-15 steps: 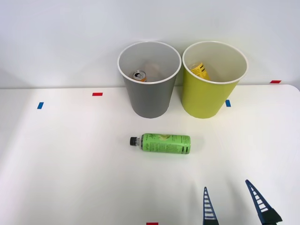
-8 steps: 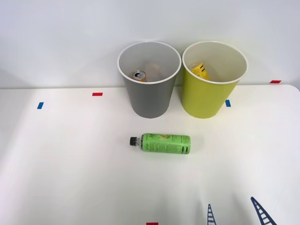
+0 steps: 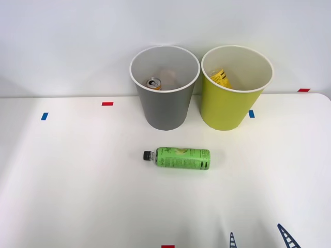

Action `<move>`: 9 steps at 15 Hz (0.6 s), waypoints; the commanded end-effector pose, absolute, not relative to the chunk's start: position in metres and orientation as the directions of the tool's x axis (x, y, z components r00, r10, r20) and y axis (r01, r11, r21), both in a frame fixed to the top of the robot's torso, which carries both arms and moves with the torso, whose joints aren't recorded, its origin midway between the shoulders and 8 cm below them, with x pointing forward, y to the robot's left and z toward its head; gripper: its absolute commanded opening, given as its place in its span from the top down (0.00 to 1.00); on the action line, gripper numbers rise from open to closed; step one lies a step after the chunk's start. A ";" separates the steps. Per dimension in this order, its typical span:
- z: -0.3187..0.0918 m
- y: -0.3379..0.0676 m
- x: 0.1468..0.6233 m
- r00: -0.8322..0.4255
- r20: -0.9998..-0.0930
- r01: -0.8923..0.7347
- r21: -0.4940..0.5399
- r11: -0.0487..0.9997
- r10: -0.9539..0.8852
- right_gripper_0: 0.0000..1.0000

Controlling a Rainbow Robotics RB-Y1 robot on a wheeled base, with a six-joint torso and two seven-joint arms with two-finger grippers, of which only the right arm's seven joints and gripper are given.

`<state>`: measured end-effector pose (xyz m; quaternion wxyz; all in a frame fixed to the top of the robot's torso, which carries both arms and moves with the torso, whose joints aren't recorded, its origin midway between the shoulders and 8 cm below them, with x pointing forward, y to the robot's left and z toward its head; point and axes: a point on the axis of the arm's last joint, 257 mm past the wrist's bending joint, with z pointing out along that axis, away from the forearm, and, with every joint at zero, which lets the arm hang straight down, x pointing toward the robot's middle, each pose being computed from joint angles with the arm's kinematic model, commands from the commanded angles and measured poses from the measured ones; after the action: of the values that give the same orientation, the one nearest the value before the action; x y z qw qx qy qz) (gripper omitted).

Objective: Put cans in the gray bin, plastic bottles in the light green bin

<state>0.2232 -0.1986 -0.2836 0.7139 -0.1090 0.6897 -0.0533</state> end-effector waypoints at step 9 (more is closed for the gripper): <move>-0.284 -0.199 0.223 0.043 -0.973 -0.074 -0.230 0.970 -0.227 0.00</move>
<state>0.2232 -0.1988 -0.2836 0.7138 -0.1093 0.6897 -0.0536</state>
